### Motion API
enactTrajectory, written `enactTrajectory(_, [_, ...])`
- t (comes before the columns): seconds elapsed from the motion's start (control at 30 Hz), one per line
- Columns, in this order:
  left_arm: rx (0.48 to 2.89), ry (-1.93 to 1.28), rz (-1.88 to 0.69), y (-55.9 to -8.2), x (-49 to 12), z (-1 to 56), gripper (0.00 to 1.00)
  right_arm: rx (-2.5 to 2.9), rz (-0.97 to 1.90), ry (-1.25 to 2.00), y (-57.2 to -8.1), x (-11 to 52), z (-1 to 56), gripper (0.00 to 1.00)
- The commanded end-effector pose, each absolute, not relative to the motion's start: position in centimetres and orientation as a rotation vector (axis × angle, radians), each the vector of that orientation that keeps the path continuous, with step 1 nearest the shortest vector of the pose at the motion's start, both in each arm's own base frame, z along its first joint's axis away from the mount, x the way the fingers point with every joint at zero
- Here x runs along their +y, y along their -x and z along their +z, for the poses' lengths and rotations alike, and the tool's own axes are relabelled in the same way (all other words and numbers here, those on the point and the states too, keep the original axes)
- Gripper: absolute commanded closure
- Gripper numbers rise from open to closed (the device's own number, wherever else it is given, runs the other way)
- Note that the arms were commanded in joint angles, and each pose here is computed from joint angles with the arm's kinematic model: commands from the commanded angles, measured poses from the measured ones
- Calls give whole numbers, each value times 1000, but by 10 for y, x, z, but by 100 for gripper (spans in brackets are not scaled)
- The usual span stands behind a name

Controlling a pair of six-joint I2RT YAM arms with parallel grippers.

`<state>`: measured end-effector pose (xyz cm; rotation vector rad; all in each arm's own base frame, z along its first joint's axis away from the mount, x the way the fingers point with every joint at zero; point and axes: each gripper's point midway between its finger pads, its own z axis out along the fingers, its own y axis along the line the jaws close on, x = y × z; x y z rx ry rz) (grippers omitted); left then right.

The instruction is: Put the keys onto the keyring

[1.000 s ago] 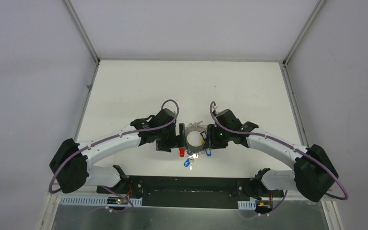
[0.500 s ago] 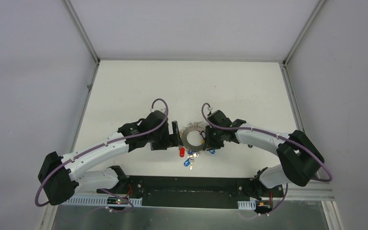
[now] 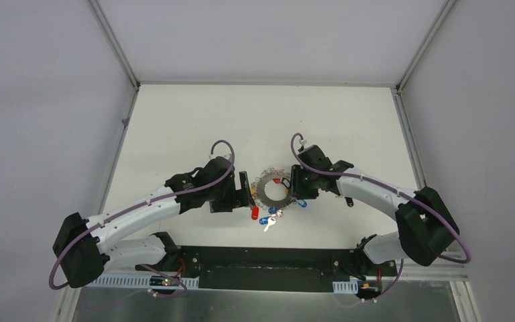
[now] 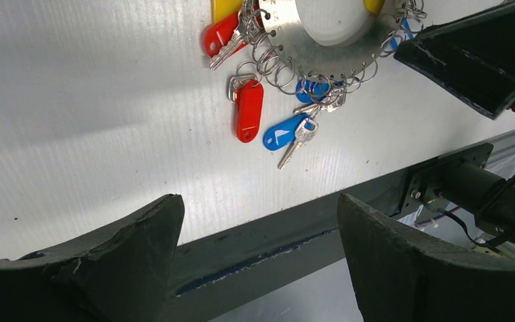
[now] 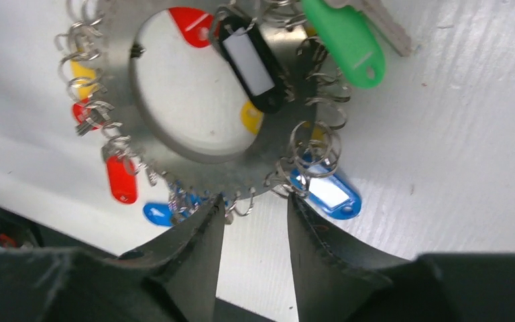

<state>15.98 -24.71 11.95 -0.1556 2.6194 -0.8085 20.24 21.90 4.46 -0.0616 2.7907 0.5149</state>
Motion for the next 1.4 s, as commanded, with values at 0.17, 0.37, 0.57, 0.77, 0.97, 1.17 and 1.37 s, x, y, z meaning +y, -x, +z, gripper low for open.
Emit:
enactTrajectory(0.17, [2629, 170, -848, -164, -257, 118, 14, 2754, 812, -58, -188, 223, 63, 56])
enactTrajectory(0.37, [2625, 153, -881, -164, -263, 118, 16, 2783, 870, -133, -188, 216, 49, 56])
enactTrajectory(0.57, [2620, 152, -901, -163, -263, 119, 18, 2786, 935, -152, -194, 224, 42, 56])
enactTrajectory(0.77, [2564, 113, -903, -168, -262, 131, 19, 2771, 997, -87, -204, 237, 50, 53])
enactTrajectory(0.97, [2532, 72, -784, -180, -249, 134, 19, 2744, 948, 0, -213, 235, 68, 46])
enactTrajectory(1.17, [2610, 47, -675, -196, -246, 123, 18, 2705, 888, 91, -219, 230, 84, 35])
enactTrajectory(1.37, [2739, 133, -624, -208, -244, 101, 17, 2713, 857, 214, -231, 246, 90, 29])
